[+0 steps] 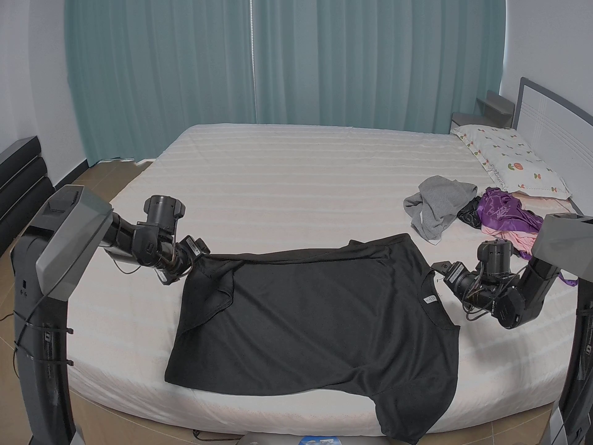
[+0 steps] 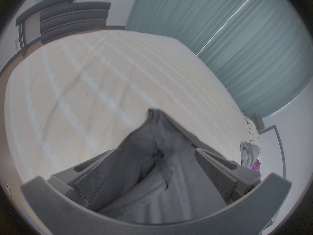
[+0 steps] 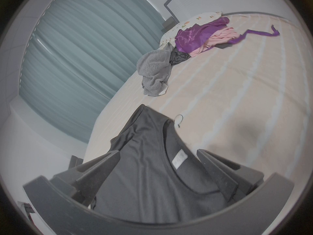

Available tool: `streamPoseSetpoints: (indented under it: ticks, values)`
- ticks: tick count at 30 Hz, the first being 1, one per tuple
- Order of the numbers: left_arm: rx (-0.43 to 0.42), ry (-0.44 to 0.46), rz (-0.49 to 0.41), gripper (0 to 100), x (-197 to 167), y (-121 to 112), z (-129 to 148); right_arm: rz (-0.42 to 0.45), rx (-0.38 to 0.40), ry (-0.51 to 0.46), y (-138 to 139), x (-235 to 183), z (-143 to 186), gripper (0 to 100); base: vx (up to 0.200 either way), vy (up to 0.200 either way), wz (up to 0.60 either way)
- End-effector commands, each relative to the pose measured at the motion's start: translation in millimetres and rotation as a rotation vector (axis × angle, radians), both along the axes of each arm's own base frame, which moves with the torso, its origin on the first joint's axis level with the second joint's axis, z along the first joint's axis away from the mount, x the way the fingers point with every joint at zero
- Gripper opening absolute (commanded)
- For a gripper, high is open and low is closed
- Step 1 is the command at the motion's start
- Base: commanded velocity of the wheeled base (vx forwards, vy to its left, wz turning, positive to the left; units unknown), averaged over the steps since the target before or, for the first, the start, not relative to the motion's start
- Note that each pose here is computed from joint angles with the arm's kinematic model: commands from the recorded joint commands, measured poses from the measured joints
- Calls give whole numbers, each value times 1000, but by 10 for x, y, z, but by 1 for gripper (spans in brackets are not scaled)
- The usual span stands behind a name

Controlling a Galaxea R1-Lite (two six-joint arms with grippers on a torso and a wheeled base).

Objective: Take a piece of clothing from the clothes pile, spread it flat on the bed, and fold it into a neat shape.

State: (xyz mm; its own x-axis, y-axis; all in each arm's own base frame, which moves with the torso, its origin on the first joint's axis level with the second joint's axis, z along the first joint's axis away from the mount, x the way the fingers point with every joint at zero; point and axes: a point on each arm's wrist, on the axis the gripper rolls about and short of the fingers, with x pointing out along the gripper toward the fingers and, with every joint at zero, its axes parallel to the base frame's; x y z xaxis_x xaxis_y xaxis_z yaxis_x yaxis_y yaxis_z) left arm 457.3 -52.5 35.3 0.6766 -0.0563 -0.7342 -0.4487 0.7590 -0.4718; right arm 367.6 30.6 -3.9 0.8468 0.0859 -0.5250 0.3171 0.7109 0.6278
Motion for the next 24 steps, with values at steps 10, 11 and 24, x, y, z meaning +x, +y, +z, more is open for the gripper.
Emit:
streamPoseSetpoints:
  ticks: [10, 11, 24]
  values:
    - [-140, 19, -98, 100, -891, -218, 48, -20, 270, 13, 83, -847, 84, 100, 0, 0, 0]
    - [-146, 10, -106, 100, -882, -267, 59, -16, 281, 14, 68, -881, 76, 100, 0, 0, 0]
    - [-149, -59, -140, 100, -598, -421, -59, -16, 323, 49, 45, -926, 16, 100, 0, 0, 0]
